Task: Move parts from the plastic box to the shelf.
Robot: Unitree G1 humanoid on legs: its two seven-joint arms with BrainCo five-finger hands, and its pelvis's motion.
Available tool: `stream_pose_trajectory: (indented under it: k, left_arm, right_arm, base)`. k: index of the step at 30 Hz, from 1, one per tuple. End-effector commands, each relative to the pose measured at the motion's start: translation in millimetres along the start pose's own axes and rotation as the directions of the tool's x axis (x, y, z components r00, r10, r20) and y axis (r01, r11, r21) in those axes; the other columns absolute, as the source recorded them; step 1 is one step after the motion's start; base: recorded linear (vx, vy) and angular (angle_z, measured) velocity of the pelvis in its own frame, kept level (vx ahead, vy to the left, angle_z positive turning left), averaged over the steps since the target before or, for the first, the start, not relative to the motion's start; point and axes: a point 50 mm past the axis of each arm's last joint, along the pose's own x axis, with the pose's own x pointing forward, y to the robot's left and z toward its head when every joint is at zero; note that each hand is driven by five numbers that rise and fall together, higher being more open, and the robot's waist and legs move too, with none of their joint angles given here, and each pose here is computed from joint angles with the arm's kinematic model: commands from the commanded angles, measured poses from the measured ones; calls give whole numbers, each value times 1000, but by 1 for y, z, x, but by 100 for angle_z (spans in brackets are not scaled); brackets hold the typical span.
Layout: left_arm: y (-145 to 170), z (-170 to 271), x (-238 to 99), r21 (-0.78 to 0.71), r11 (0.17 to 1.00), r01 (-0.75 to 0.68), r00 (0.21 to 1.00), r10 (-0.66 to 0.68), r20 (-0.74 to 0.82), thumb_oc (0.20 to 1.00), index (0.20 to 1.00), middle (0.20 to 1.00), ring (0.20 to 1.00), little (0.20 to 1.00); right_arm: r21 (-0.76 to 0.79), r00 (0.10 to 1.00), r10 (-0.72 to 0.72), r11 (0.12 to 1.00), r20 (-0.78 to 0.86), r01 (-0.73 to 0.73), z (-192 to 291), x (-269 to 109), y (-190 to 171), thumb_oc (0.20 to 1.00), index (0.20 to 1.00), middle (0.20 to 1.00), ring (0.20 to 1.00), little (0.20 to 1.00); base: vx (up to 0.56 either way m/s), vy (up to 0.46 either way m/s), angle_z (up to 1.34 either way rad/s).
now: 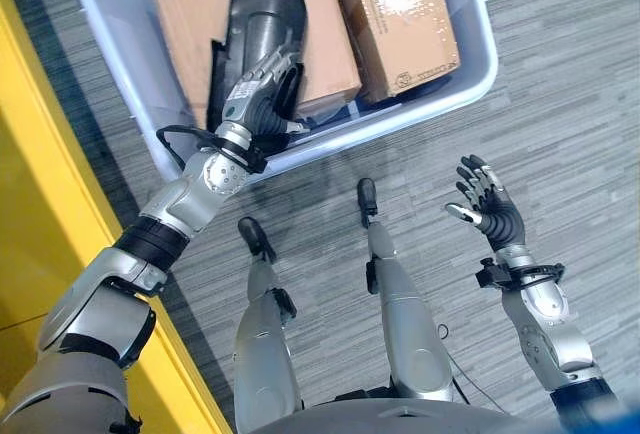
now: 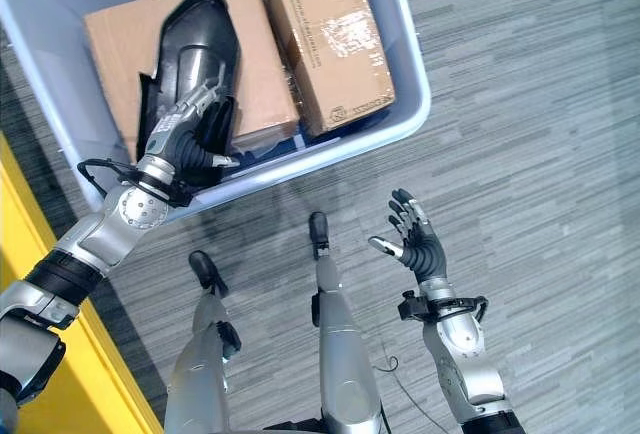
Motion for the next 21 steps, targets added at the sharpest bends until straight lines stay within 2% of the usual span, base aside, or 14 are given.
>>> stream_pose_trajectory:
  k: [1,2,4,5,6,11,12,14,17,18,21]
  left_arm:
    - [42,23,3,-199,961,-191,967,219,129,1000,1000,1000,1000,1000]
    - [47,23,-4,-243,944,-223,959,257,121,1000,1000,1000,1000,1000]
    - [63,35,-21,-413,844,-342,898,423,122,1000,1000,1000,1000,1000]
    - [63,35,-22,-413,843,-343,898,424,120,1000,1000,1000,1000,1000]
    - [64,39,-25,-457,809,-370,877,467,116,1000,1000,1000,1000,1000]
    - [71,48,-29,-455,768,-450,819,559,133,1000,1000,1000,1000,1000]
    - [66,47,-29,-526,721,-451,814,574,88,1000,1000,1000,1000,1000]
    - [64,46,-29,-531,709,-464,809,583,72,1000,1000,1000,1000,1000]
    - [59,39,-26,-457,722,-520,799,600,37,1000,1000,1000,1000,1000]
    - [55,30,-23,-379,735,-562,793,609,5,1000,1000,1000,1000,1000]
    - [54,28,-21,-356,739,-572,791,612,0,1000,1000,1000,1000,1000]
  right_arm:
    - [-13,994,-58,998,94,59,20,-13,-22,1000,1000,1000,1000,1000]
    - [-14,994,-57,998,91,59,19,-14,-22,1000,1000,1000,1000,1000]
    - [-16,993,-61,998,97,62,19,-13,-19,1000,1000,1000,1000,1000]
    - [-17,994,-59,998,96,61,19,-13,-19,1000,1000,1000,1000,1000]
    - [-20,993,-56,998,103,58,20,-12,-17,1000,1000,1000,1000,1000]
    - [-26,991,-61,998,123,64,24,-9,-16,1000,1000,1000,1000,1000]
    - [-29,990,-59,998,128,63,25,-6,-14,1000,1000,1000,1000,1000]
    - [-31,990,-56,998,129,61,25,-6,-13,1000,1000,1000,1000,1000]
    - [-31,989,-58,998,136,63,25,-4,-11,1000,1000,1000,1000,1000]
    - [-35,989,-60,997,138,65,25,-2,-10,1000,1000,1000,1000,1000]
    - [-36,988,-63,997,141,68,26,-2,-9,1000,1000,1000,1000,1000]
  base:
    - [0,0,0]
    - [0,0,0]
    - [0,0,0]
    - [0,0,0]
    - [0,0,0]
    - [4,-15,2]
    - [0,0,0]
    - [0,0,0]
    - [0,0,0]
    - [0,0,0]
    - [0,0,0]
